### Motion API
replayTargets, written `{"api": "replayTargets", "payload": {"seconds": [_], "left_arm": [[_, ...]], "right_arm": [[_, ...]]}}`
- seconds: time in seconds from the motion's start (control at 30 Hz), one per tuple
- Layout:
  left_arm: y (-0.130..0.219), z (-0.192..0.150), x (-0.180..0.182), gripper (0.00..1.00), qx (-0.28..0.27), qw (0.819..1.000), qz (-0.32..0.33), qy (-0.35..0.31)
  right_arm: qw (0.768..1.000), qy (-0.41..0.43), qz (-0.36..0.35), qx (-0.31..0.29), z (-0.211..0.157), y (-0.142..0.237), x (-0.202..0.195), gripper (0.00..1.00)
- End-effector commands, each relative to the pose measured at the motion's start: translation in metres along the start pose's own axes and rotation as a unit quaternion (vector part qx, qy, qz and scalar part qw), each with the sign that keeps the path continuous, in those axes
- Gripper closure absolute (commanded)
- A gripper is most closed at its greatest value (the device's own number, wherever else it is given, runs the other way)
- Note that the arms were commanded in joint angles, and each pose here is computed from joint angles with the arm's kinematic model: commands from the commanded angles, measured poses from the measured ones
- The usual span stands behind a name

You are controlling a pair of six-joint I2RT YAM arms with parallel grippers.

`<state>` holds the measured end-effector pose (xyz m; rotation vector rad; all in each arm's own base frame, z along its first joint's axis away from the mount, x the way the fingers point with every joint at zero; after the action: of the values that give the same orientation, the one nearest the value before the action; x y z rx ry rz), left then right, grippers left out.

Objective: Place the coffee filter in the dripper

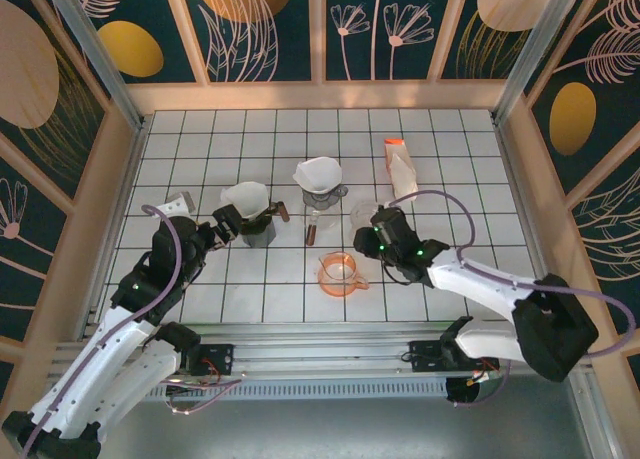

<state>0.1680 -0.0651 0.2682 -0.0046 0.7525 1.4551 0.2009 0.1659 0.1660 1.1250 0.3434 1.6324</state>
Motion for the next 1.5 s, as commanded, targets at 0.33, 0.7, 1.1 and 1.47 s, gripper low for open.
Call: {"api": "replayTargets", "payload": {"seconds": [0.33,0.7,1.1,1.47], "left_arm": [[-0.009,-0.003,0.0,0.01,0.0,1.0,0.003,0.013],[-0.012,-0.005,0.001,0.01,0.006,1.0,0.006,0.012],[-0.012,-0.007,0.004,0.01,0.005,1.0,0.009,0.012],[-0.015,-0.01,0.004,0.01,0.008,1.0,0.008,0.012]], "right_arm": [[0.996,0.06,-0.064,-0.007,0.023,0.022,-0.03,0.46],[0.995,-0.015,0.054,-0.081,0.043,0.024,-0.054,0.35],[0.995,0.0,0.091,-0.027,0.026,0.004,-0.045,0.46],[0.999,0.021,0.013,-0.03,0.007,0.008,-0.046,0.41]]}}
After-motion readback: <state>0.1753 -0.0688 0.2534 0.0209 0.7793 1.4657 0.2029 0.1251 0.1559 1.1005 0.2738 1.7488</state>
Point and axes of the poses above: each hand's point on the last joint's axis, 136 mm out from that joint toward the fingers, its own y axis back along the fingers, its own x axis along the line the jaws close on, z = x × y, the point moved 10 cm from there along y, back along the fingers, and after that the axes turned 4 degrees about -y, right-handed, at the moved point
